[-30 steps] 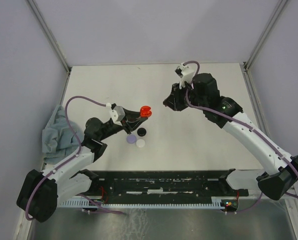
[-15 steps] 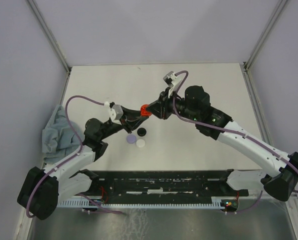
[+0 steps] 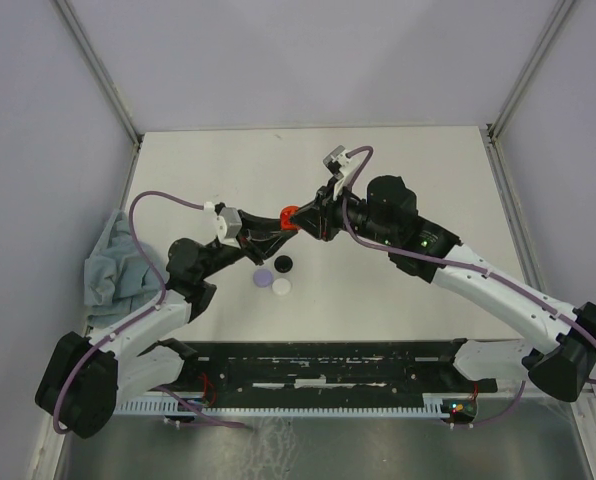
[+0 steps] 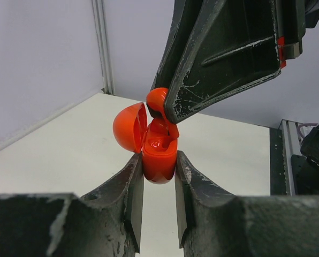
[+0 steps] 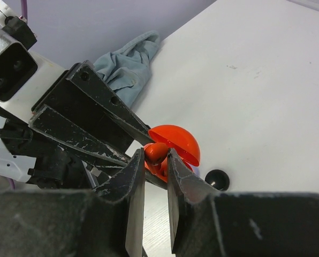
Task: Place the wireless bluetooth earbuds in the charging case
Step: Place the earbud in the charging case.
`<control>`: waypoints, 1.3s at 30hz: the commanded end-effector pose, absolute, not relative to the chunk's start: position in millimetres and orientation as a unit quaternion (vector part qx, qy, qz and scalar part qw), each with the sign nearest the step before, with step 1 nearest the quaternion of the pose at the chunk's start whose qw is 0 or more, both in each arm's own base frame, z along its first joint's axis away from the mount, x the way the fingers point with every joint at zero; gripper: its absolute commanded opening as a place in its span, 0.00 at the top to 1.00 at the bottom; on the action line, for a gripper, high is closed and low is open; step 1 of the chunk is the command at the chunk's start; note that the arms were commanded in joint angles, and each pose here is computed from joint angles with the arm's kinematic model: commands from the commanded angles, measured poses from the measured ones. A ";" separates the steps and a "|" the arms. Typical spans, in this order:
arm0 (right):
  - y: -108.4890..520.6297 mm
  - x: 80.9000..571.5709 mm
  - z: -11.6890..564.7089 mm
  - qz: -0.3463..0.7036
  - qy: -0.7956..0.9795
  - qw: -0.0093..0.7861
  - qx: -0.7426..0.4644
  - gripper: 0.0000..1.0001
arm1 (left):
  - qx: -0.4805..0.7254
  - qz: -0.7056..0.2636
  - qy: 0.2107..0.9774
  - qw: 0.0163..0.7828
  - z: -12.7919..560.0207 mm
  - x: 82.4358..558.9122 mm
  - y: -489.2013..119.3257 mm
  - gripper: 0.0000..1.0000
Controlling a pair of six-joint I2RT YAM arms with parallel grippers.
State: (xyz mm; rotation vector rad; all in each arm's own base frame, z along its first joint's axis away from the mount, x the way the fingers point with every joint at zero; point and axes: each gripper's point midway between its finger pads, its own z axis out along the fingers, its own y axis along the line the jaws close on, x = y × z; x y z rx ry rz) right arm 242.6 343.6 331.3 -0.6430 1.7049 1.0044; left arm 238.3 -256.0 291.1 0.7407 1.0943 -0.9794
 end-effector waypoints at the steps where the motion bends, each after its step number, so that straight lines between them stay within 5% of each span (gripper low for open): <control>1: 343.5 246.5 344.9 0.414 0.688 0.533 -0.267 0.75 | 0.319 -0.447 0.444 0.708 327.5 234.5 -255.6 0.97; 39: 341.6 236.1 332.6 0.411 0.680 0.527 -0.301 0.64 | 0.309 -0.460 0.426 0.716 342.5 229.4 -254.8 0.97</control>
